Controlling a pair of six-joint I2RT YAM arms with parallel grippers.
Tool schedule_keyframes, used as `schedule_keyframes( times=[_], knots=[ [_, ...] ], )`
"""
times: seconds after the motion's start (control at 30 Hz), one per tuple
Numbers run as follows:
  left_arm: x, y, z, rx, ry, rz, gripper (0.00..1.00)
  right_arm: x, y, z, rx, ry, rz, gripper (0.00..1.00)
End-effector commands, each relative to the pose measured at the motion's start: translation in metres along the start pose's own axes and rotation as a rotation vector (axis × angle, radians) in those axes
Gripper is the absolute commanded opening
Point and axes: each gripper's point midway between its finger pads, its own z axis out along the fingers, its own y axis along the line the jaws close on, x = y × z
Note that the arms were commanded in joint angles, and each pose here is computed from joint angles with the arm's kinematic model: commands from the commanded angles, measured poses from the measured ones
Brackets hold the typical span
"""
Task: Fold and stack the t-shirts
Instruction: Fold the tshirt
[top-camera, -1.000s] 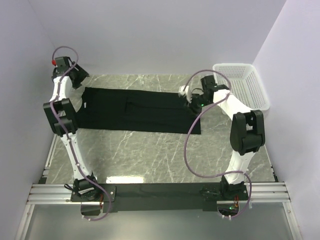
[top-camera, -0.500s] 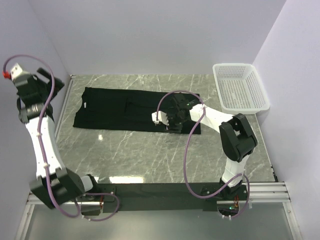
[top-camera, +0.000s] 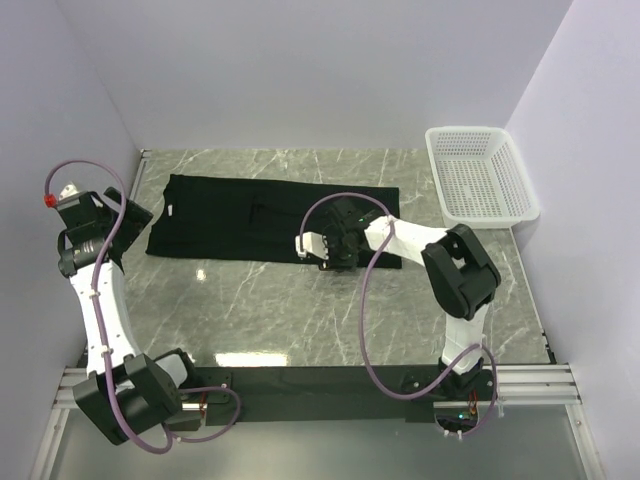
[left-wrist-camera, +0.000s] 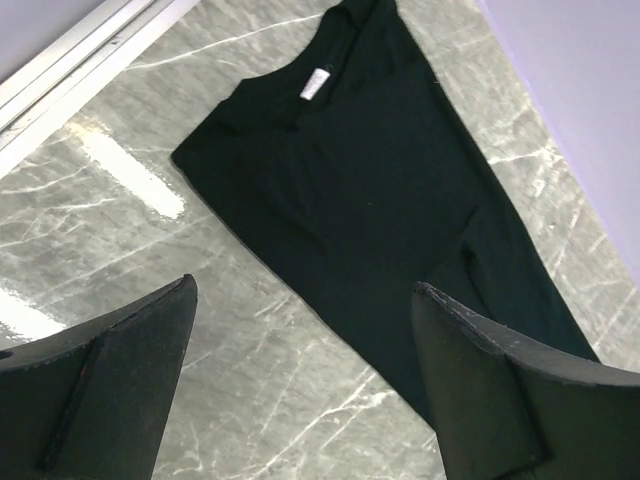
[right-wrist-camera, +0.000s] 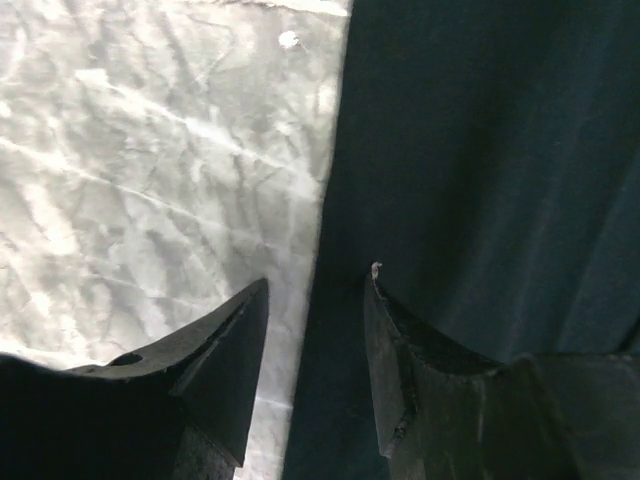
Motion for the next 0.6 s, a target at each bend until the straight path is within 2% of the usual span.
schedule_keyframes(
  times=[0.0, 0.23, 0.33, 0.43, 0.53, 0.57],
  knots=[
    [-0.003, -0.011, -0.012, 0.056, -0.019, -0.010, 0.93, 0.004, -0.010, 0.008, 0.034, 0.063, 0.017, 0.51],
    [0.005, -0.008, -0.011, 0.035, 0.022, -0.039, 0.93, 0.011, -0.008, 0.019, 0.057, 0.128, 0.020, 0.49],
    [0.007, -0.005, -0.014, 0.021, 0.029, -0.033, 0.93, 0.011, -0.008, 0.019, 0.052, 0.128, 0.030, 0.38],
    [0.009, -0.003, -0.016, 0.017, 0.034, -0.030, 0.93, 0.011, -0.001, 0.017, 0.030, 0.123, 0.029, 0.12],
    [0.015, -0.002, -0.015, 0.020, 0.048, -0.038, 0.93, 0.009, 0.010, 0.011, -0.002, 0.102, 0.025, 0.00],
    [0.017, -0.002, -0.015, 0.022, 0.051, -0.040, 0.93, 0.004, 0.013, 0.007, -0.013, 0.082, 0.022, 0.00]
  ],
)
